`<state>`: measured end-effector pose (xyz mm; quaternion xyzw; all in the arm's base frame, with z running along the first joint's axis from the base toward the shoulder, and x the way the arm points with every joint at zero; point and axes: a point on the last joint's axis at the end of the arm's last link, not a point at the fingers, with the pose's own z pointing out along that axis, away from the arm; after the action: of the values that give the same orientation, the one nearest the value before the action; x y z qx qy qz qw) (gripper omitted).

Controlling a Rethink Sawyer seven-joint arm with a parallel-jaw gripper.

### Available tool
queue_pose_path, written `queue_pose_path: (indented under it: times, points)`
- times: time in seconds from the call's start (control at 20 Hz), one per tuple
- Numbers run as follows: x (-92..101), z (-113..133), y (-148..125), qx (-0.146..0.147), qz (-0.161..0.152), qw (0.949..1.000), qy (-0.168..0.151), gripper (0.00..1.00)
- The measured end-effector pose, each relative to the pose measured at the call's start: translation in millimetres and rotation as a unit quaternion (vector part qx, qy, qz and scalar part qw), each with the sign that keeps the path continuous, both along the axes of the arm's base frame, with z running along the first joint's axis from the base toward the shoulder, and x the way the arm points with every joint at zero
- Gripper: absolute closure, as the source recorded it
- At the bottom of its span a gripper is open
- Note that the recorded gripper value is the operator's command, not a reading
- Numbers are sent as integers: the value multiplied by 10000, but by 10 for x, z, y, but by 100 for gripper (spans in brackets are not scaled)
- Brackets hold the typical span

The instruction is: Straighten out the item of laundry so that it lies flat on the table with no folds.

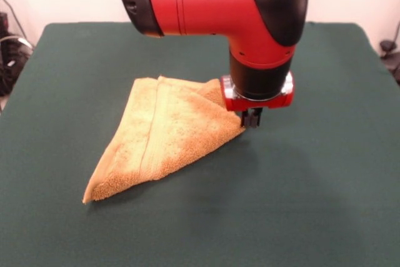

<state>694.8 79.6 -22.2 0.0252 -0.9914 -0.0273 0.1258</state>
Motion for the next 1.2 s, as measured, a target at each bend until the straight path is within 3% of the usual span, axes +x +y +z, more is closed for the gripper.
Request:
queue_pose_path:
  times: [0.45, 1.2]
  points:
    - [-21, 0, 163, 0, 117, 9999, 0, 100]
    - [-19, 6, 125, -34, 123, 9999, -9, 100]
